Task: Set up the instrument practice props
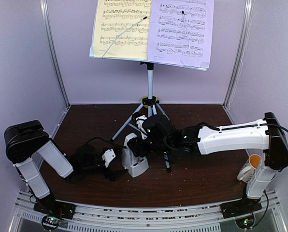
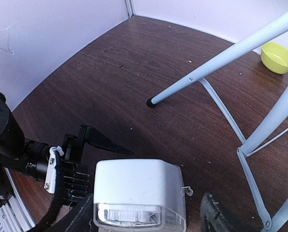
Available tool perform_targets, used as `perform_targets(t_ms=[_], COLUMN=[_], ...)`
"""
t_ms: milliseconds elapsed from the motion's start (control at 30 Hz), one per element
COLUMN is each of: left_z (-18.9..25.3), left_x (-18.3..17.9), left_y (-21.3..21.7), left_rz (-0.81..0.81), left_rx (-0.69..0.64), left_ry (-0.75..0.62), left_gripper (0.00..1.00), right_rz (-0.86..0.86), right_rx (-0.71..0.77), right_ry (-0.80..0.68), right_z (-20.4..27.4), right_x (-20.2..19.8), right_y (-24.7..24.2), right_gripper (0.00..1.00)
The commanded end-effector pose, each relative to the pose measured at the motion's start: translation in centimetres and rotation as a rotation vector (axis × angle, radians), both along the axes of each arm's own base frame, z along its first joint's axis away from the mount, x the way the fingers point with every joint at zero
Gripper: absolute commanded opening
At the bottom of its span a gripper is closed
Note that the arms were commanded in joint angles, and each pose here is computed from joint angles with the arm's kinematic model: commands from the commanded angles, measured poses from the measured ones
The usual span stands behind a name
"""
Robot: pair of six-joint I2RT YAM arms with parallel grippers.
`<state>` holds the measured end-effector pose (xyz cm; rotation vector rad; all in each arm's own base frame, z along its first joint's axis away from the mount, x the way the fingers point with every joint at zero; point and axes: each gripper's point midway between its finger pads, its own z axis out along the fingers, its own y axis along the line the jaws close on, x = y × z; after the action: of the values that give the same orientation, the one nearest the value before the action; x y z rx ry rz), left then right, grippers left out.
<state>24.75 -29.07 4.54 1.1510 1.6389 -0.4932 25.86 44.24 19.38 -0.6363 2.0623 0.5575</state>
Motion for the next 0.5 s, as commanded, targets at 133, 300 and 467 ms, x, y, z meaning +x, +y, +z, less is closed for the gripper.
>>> perform_targets(t_ms=[133,300,467], left_z=[0.6,-0.3,-0.4], left_x=[0.6,0.7,0.5], left_y=[-0.7,-0.3,-0.2], left_rz=[-0.019,-0.01,-0.019], left_rx=[0.006,0.037,0.038], left_ry=[-0.055,-0.054,-0.058], left_gripper=[0.92,0.88,0.83], right_rz=[-0.025,-0.027,-0.022], right_rx=[0.024,0.019,0.012], right_ry=[-0.009,-0.014,-0.018], right_z=[0.9,0.9,0.9], right_x=[0.7,0.6,0.7], right_y=[0.3,0.1,0.0], right_gripper=[0.69,0.67,0.64])
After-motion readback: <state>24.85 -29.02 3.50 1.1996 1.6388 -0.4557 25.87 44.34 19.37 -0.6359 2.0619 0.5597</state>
